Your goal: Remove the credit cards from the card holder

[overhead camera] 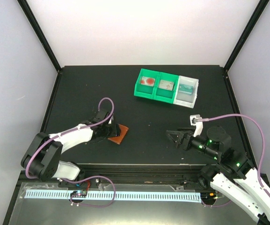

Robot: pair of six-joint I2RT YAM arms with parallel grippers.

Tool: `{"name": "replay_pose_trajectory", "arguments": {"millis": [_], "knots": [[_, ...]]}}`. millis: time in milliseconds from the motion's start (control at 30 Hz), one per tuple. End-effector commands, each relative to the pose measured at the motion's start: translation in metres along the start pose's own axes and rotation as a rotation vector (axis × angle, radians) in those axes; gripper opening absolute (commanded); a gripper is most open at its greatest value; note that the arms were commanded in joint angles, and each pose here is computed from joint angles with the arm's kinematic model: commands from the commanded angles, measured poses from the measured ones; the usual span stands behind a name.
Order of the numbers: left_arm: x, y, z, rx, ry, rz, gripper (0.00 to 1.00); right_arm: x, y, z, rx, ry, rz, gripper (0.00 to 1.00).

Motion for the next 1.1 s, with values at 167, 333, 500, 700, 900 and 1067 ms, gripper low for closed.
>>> {"name": "replay_pose_trajectory", "arguments": {"millis": [167, 333, 500, 700, 900, 1067], "knots": [[0.013, -0.038, 0.001, 0.214, 0.022, 0.035, 0.57, 0.012, -0.016, 0.015, 0.014, 0.033, 0.058, 0.94], [0.025, -0.061, -0.002, 0.396, 0.048, -0.027, 0.51, 0.023, -0.026, 0.035, 0.005, 0.079, 0.096, 0.85], [0.033, -0.073, -0.011, 0.464, 0.052, -0.023, 0.51, 0.028, -0.04, 0.056, 0.055, 0.111, 0.08, 0.71], [0.024, -0.057, -0.026, 0.329, -0.039, -0.007, 0.53, 0.036, -0.046, 0.089, 0.019, 0.164, 0.097, 0.48], [0.024, -0.045, -0.022, 0.278, -0.05, -0.009, 0.55, 0.024, -0.047, 0.127, 0.067, 0.187, 0.019, 0.43], [0.025, -0.043, -0.012, 0.337, -0.04, -0.026, 0.55, 0.021, -0.049, 0.165, 0.08, 0.239, -0.013, 0.41]]}}
Point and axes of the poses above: each gripper's point midway between its finger pads, its own z axis out along the fingers, its own y axis along the line the jaws close on, x = y × z, the point moved 5 cm from there along -z, back along the fingers, and after that the axes turned 12 degrees about z, right-handed, at the moved point
